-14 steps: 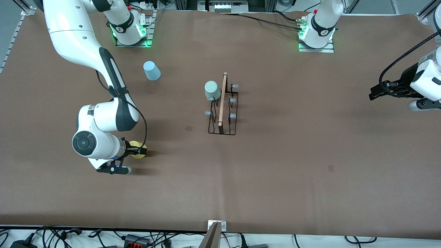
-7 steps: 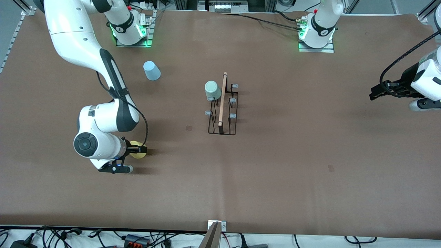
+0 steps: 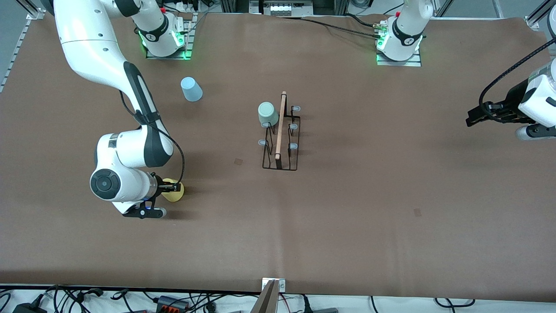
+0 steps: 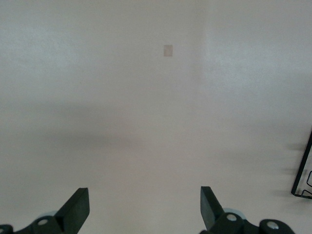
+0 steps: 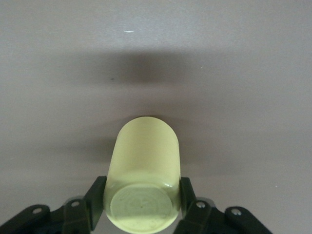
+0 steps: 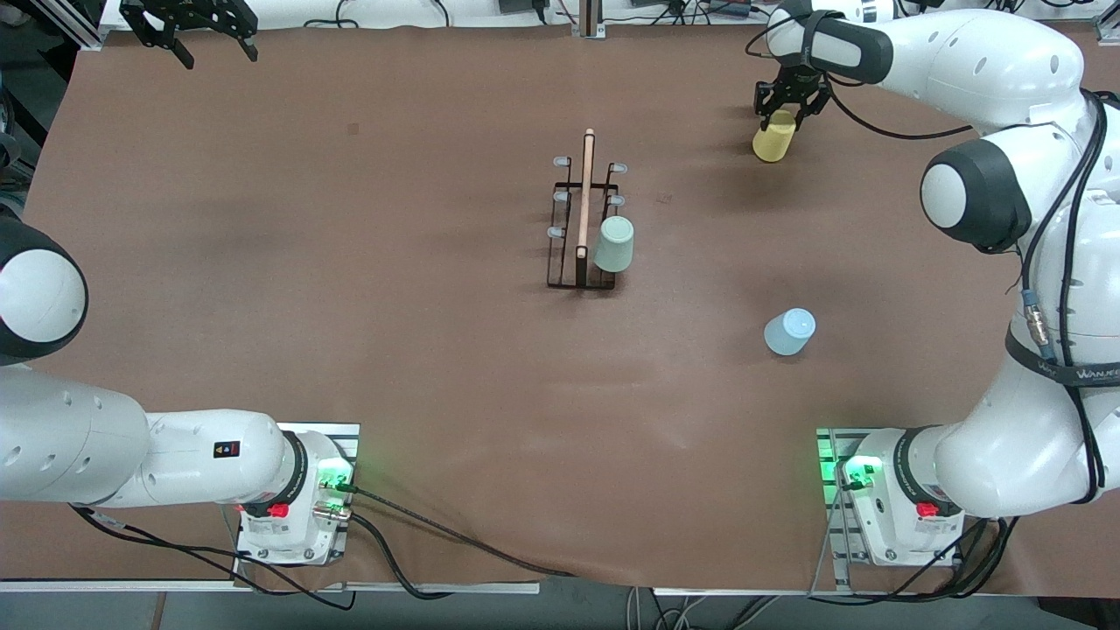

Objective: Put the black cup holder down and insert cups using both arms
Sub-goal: 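Lift the yellow cup and carry it to the rack with the right gripper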

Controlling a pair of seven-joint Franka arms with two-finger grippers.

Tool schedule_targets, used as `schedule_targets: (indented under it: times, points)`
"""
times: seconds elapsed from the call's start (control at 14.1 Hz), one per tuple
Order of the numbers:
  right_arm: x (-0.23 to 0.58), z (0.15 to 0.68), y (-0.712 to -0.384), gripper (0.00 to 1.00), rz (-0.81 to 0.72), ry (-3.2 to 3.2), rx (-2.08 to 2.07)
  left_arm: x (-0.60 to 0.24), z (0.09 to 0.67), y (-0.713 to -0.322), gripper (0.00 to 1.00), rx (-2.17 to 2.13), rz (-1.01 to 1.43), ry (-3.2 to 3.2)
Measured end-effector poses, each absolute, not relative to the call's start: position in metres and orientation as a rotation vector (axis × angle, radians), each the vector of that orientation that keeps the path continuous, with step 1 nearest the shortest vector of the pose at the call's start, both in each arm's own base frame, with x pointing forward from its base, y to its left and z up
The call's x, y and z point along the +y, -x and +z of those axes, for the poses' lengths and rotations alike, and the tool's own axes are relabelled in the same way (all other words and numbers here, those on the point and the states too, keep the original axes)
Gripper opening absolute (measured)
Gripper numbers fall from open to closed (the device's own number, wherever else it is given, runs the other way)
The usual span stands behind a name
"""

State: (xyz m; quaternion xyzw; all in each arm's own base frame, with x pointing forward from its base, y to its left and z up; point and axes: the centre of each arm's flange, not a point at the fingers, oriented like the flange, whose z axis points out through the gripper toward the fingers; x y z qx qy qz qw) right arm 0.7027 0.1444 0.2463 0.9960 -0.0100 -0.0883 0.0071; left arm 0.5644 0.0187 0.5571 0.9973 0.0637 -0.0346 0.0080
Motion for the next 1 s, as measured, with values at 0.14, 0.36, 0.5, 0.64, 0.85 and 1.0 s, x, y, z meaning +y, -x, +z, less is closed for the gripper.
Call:
schedule_targets:
  times: [0.14,0.36,0.5,0.64,0.85,1.0]
  points:
    - [0.172,0.279,-0.705,0.65,-0.259,-3.136,0.028,0.019,0.557,-0.564,1.00,0.200,-0.107,-3.117]
    - [0.241,0.346,-0.694,0.65,-0.221,-3.175,0.081,0.019,0.557,-0.564,1.00,0.200,-0.107,-3.117]
    - [0.291,0.377,-0.675,0.65,-0.235,-3.210,0.032,0.019,0.558,-0.564,1.00,0.200,-0.107,-3.117]
    - [0.331,0.396,-0.653,0.65,-0.271,-3.239,-0.055,0.019,0.558,-0.565,1.00,0.201,-0.103,-3.117]
    - [0.379,0.408,-0.625,0.65,-0.338,-3.260,-0.218,0.020,0.558,-0.565,1.00,0.203,-0.100,-3.117]
    - [0.403,0.409,-0.610,0.65,-0.363,-3.251,-0.286,0.021,0.558,-0.565,1.00,0.206,-0.100,-3.117]
